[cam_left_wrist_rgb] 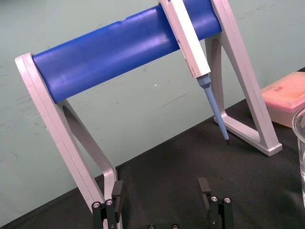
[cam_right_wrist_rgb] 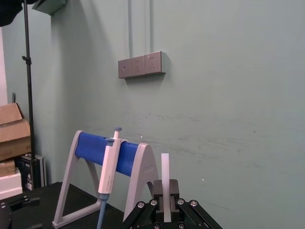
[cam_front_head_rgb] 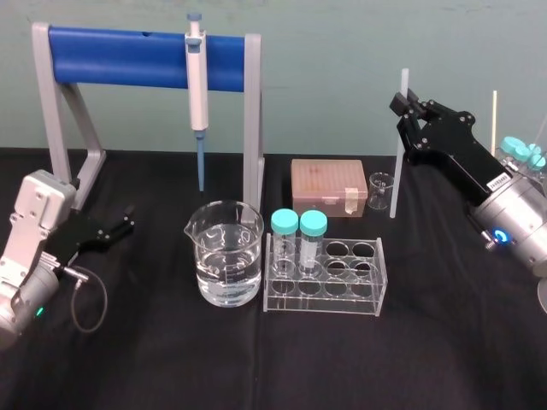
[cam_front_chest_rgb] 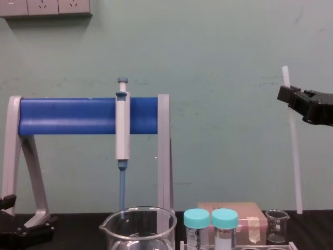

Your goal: Pick up the stirring rod with one hand, then place it down.

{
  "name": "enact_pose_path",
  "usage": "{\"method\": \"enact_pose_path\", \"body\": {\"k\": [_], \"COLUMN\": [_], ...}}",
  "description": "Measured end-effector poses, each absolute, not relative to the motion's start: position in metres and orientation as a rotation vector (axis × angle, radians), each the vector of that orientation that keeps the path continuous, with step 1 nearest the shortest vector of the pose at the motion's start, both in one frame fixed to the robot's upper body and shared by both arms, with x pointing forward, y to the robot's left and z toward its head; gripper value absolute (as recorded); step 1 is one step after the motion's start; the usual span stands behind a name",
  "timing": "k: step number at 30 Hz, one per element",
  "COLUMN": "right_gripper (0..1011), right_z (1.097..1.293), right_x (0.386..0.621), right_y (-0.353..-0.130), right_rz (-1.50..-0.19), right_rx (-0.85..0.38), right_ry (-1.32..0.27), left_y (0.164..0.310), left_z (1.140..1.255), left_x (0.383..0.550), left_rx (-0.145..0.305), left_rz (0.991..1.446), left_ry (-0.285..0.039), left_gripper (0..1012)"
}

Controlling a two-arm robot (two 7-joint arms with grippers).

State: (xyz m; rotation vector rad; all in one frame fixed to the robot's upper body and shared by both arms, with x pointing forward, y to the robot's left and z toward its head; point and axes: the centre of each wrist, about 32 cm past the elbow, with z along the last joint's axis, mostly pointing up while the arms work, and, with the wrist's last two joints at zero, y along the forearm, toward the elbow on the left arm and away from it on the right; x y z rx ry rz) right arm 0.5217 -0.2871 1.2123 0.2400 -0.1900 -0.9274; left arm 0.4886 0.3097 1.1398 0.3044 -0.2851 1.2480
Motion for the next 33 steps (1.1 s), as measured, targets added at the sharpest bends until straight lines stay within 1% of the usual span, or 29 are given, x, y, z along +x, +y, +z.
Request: {"method": "enact_pose_path", "body": {"k": [33], "right_gripper": [70], "right_z": [1.2119], "right_x": [0.5198], "right_y": [-0.2832], "right_rz": [-0.918], "right_rx": [0.239], "right_ry": [-0.183], "left_y": [0.3096], "left_z": [1.1398], "left_x": [0.4886], "left_rx": [0.304], "left_rz": [1.248], "left_ry": [-0.285], "left_gripper": [1000]}}
